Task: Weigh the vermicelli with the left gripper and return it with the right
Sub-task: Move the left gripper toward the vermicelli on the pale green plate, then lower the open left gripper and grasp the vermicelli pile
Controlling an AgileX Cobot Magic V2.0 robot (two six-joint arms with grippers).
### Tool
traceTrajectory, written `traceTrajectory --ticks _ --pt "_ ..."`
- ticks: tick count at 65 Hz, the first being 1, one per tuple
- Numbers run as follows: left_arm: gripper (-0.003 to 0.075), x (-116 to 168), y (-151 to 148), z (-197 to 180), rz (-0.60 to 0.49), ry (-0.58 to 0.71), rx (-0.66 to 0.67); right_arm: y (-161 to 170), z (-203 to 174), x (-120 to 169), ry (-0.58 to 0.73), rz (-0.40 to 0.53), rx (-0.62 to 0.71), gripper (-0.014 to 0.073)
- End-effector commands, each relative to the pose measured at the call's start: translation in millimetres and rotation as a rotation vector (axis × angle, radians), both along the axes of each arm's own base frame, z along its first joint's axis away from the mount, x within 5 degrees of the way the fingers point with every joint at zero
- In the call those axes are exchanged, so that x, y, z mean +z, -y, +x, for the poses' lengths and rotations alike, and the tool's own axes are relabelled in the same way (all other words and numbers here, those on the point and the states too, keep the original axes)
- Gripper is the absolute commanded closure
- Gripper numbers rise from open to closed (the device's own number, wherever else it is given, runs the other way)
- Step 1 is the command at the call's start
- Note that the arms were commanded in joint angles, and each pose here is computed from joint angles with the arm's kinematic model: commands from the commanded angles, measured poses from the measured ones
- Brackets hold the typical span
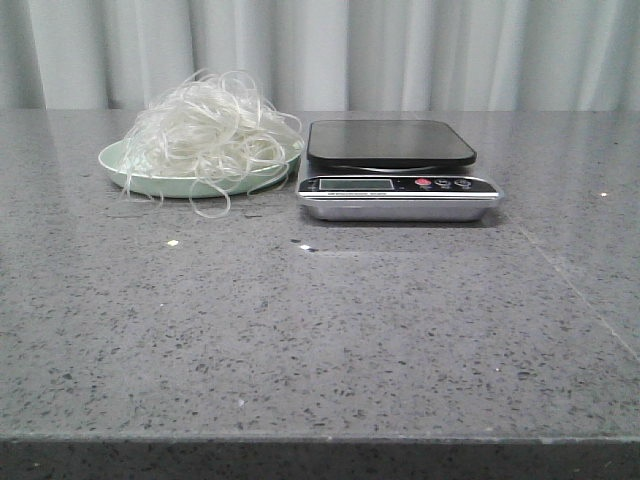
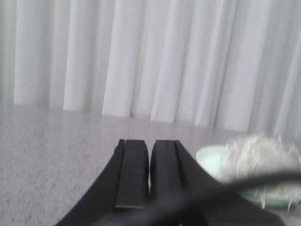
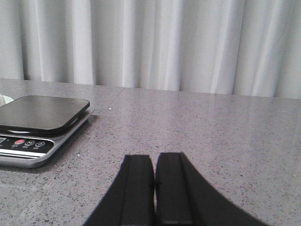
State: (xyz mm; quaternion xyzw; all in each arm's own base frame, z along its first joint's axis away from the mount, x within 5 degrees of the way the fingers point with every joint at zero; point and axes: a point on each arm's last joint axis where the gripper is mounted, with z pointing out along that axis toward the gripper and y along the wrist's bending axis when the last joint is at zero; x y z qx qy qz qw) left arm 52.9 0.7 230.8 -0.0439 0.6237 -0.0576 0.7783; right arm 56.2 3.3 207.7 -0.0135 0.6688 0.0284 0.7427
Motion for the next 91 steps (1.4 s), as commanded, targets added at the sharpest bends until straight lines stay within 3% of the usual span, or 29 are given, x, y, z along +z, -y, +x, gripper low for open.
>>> traceTrajectory --ticks 1,6,12,22,51,55,59,67,71,75,91 --pt "0.0594 43 0 -12 0.028 0.151 0.011 0 -3 10 0.099 -0.007 -0.008 0.041" --pt "0.0594 64 1 -15 0.098 0.109 0.008 0 -3 10 0.099 -0.007 -0.008 0.041" --pt "0.0594 89 3 -13 0.108 0.038 -0.008 0 -3 10 0.099 -0.007 -0.008 0.041" --pt "0.0594 118 7 -3 -0.016 -0.081 -0.088 0 -3 10 0.099 -0.007 -0.008 0.041" --pt "0.0588 109 9 38 -0.02 -0.265 -0.089 0 -3 10 0.099 -0.007 -0.008 0.041" --pt "0.0546 111 10 41 -0.005 -0.289 -0.094 0 -3 10 0.099 -0.007 -0.008 0.041" --pt "0.0451 114 12 45 0.02 -0.312 -0.112 0 -3 10 0.099 -0.007 -0.008 0.041" --pt "0.0152 126 19 58 0.043 -0.333 -0.175 0 -3 10 0.099 -0.007 -0.008 0.041" --pt "0.005 133 26 70 0.093 -0.353 -0.22 0 -3 10 0.099 -0.007 -0.008 0.041" --pt "0.002 138 34 83 0.105 -0.391 -0.261 0 -3 10 0.1 -0.007 -0.008 0.041" --pt "0.0019 158 78 159 0.165 -0.525 -0.401 0 -3 10 0.1 -0.007 -0.008 0.041"
